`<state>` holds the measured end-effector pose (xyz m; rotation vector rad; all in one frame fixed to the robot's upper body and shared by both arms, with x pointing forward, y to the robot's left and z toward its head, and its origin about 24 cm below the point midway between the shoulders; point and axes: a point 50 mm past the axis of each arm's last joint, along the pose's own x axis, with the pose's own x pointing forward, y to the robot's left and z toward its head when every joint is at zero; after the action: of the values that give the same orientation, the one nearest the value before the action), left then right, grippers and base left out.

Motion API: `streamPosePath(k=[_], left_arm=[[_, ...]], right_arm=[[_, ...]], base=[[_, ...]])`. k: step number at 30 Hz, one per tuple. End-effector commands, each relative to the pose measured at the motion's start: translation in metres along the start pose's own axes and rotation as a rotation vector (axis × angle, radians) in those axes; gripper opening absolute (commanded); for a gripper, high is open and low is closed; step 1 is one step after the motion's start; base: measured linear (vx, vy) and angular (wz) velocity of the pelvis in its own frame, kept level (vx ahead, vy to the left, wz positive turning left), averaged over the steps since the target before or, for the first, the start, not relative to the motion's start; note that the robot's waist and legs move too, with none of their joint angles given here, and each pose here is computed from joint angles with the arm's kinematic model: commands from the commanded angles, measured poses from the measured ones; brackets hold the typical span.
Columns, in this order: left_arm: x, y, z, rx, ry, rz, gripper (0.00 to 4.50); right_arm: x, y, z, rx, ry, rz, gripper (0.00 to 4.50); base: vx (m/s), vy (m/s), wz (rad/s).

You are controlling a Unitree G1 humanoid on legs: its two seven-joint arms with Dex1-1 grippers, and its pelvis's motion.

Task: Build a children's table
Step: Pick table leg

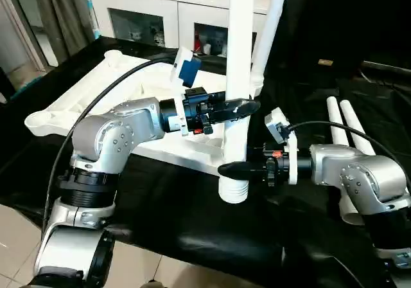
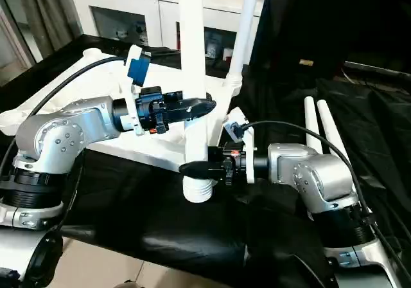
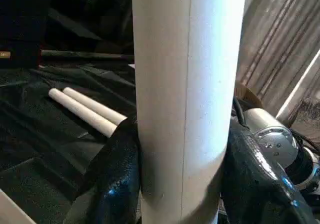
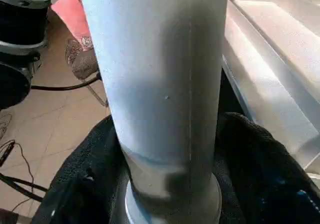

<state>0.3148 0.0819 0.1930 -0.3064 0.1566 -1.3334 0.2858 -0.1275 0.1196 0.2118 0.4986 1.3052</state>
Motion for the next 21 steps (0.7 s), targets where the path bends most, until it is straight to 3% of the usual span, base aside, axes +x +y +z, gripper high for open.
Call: streamPosePath(k=[1,7,13,16,21], left_arm=[[0.0049,-0.0072,0.0054,0.029,-0.001,-0.043,1.83],[0.0063,-0.0077,0.0048,0.024,-0.003,-0.049,1.82],[0.0068,-0.0077,0.0038,0.020,-0.003,-0.052,1.82],[0.0069,-0.0078,0.0031,0.020,0.002,-0.054,1.82],[0.0073,-0.0083,0.0015,0.024,0.015,-0.062,1.82]], right_arm=[[0.0001,0.0002,0.0052,-0.016,-0.001,-0.002,2.64],[0.0024,-0.0002,0.0045,-0.021,-0.016,0.001,2.05],[0.0032,-0.0005,0.0042,-0.037,-0.033,-0.004,1.98],[0.0030,-0.0003,0.0041,-0.033,-0.041,0.001,2.66],[0.0028,-0.0024,0.0046,-0.060,-0.043,-0.032,2.73]], base=[[0.000,0.000,0.00],[0.000,0.000,0.00],[0.000,0.000,0.00],[0.000,0.000,0.00],[0.000,0.000,0.00]])
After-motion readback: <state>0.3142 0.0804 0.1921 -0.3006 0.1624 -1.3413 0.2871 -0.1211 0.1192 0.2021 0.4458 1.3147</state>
